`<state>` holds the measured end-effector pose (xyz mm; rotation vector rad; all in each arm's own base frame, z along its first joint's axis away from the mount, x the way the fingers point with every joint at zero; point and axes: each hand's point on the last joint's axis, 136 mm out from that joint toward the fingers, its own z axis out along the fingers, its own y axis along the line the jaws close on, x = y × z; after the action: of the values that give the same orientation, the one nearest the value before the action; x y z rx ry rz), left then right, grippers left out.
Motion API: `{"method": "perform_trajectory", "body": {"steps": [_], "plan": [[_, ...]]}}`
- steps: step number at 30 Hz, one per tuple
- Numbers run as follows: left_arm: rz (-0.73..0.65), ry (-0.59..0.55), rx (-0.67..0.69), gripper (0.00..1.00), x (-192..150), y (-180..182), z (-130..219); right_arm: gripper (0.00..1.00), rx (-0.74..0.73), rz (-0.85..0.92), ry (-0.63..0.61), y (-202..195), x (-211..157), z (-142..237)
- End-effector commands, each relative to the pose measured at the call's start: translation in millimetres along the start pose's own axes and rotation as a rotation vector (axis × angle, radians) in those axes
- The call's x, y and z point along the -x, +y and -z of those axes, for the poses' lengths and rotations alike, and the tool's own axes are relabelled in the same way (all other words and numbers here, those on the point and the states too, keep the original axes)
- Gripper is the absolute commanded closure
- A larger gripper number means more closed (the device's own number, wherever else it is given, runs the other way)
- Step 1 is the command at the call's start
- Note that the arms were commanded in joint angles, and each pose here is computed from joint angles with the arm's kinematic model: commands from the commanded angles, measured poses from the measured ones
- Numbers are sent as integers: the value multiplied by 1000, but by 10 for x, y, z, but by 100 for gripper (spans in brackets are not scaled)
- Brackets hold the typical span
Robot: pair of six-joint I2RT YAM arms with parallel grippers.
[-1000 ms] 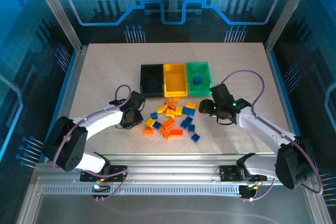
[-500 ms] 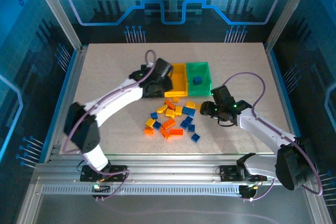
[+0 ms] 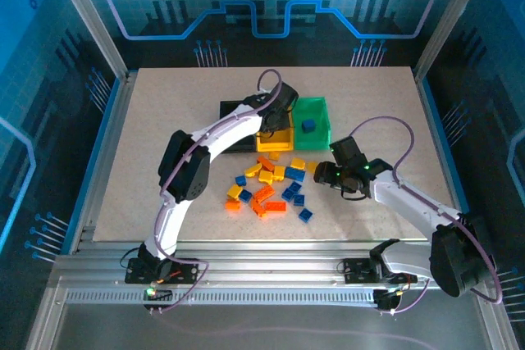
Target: Sort the legos into containers by color
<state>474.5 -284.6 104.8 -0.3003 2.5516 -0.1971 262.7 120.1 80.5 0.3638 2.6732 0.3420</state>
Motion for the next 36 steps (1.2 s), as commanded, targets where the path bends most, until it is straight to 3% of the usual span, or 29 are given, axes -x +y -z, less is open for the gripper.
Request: {"method": "perform_trajectory", "body": {"steps": [1,6,12,17,26,36], "plan": [[-5,8,23,46,32,33,-43,34,-21,-30,9,-78,-17,-27],[9,-10,-54,28,140,-121,184,36,-15,-36,-4,-47,93,-39],[7,-89,-230,2,191,-326,911,42,3,-39,-19,50,293,-115],[19,-99,-350,1,-169,-167,1410,38,31,-14,5,218,424,-298],[83,-37,-318,1,-1053,728,1615,34,40,-6,72,420,530,-646],[153,-47,-248,1,-1384,1343,1673,49,-165,-67,106,-18,336,-744]]}}
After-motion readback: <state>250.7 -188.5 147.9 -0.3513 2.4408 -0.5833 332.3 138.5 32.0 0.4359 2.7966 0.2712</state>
